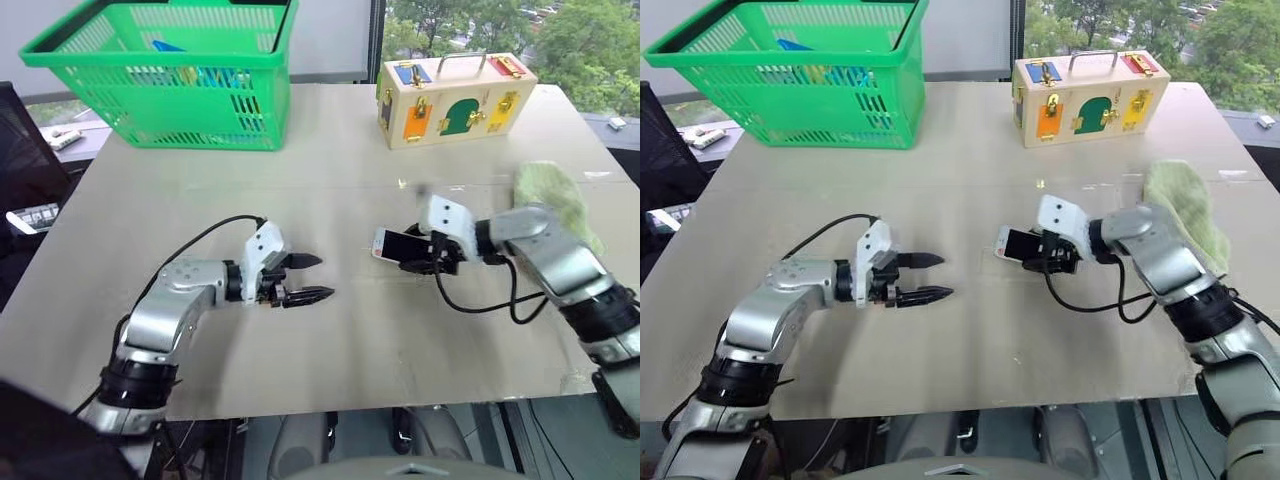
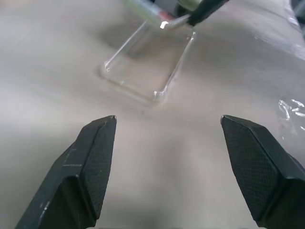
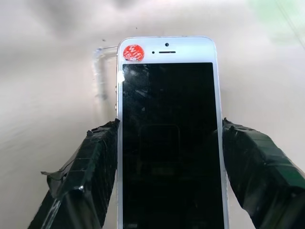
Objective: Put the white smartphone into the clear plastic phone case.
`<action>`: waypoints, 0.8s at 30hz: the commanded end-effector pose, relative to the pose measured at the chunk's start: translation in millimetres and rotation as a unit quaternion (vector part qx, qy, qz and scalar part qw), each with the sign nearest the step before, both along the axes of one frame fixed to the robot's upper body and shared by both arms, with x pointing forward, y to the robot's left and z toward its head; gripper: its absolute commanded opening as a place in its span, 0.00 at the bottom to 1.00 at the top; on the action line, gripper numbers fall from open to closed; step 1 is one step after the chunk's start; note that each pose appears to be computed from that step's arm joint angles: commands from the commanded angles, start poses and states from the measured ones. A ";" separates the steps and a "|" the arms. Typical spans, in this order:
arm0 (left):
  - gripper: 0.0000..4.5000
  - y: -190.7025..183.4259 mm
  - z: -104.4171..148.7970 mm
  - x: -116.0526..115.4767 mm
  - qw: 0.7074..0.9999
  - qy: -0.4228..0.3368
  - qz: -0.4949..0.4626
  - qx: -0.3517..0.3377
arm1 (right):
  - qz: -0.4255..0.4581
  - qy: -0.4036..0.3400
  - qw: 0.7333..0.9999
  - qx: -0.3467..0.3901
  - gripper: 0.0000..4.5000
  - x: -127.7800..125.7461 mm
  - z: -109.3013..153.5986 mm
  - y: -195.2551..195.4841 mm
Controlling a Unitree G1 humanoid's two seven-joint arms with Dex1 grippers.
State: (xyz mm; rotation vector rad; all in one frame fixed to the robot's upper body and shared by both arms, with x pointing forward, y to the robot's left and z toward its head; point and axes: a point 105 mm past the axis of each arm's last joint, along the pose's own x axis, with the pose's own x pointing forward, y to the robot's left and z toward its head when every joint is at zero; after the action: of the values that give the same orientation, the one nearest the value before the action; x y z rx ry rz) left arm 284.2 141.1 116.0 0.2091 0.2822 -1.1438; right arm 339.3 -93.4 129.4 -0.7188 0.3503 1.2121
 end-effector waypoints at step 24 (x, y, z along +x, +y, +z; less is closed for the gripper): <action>0.80 55.6 -56.4 16.2 0.999 -0.023 0.045 -0.003 | 0.075 0.022 0.997 -0.006 0.64 -16.6 18.6 21.2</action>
State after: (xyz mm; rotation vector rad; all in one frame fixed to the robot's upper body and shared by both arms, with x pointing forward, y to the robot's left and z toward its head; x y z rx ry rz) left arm 294.6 179.5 74.6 0.2243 0.1912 -1.1247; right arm 325.0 -72.9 128.3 -0.7537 0.4195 1.3621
